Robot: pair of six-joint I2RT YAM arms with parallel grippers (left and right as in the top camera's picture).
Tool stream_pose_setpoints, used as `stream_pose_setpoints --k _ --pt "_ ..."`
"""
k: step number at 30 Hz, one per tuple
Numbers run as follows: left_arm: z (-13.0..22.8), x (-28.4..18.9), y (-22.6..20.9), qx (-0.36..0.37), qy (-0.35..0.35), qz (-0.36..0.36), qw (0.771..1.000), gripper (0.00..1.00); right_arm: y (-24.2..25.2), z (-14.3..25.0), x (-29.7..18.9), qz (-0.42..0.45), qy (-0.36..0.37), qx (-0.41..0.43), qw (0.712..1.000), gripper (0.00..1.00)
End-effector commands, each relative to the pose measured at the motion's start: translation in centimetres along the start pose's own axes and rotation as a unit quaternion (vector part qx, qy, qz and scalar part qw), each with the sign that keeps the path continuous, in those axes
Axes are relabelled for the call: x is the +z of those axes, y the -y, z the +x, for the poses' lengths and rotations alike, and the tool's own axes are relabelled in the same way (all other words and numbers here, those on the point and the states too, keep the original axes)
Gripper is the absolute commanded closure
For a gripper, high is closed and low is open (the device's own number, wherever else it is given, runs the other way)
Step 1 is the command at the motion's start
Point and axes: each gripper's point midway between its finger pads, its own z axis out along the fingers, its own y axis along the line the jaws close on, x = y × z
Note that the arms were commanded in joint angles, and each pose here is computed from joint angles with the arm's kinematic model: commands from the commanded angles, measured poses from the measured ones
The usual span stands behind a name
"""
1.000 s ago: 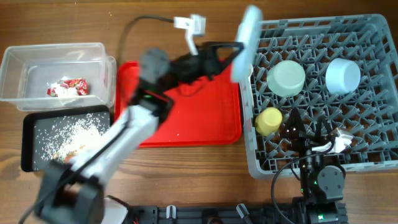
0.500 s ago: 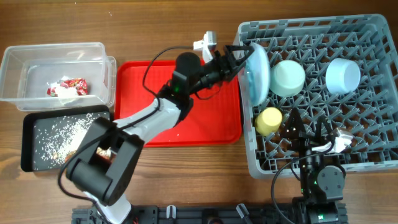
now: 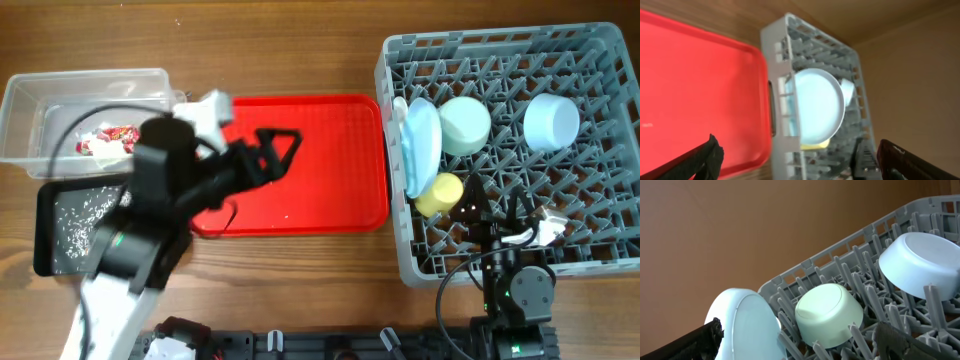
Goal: Sort waste into correct bins and load items into the dishwasher rack
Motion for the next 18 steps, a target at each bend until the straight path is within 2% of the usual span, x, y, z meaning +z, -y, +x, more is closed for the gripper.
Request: stream_pose_setpoints --k 1,6,8,11,13,16,18 --pt "-1.0 -3.8 -0.9 0.042 0.071 -0.042 0.996 0.00 -0.1 -0.1 0.0 -0.003 0.003 0.004 1.000 0.00" --pt "-0.4 -6.0 -1.1 0.044 0.089 -0.051 0.994 0.00 -0.1 -0.1 0.0 -0.003 0.003 0.004 1.000 0.01" --pt "-0.7 -6.3 -3.1 0.035 0.103 -0.104 0.989 0.00 -0.1 -0.1 0.0 -0.003 0.003 0.004 1.000 0.00" --pt "-1.7 -6.6 -7.2 0.026 0.136 -0.210 0.968 0.00 -0.1 -0.1 0.0 -0.003 0.003 0.004 1.000 0.00" --pt "-2.4 -6.3 -8.1 0.058 0.141 -0.234 0.960 0.00 -0.1 -0.1 0.0 -0.003 0.003 0.004 1.000 0.00" --pt "-3.5 -6.3 -7.5 0.138 0.163 -0.222 0.951 0.00 -0.1 -0.1 0.0 -0.003 0.003 0.004 1.000 0.00" --pt "-3.8 -6.8 -7.4 0.163 0.188 -0.213 0.945 0.00 -0.1 -0.1 0.0 -0.003 0.003 0.004 1.000 0.00"
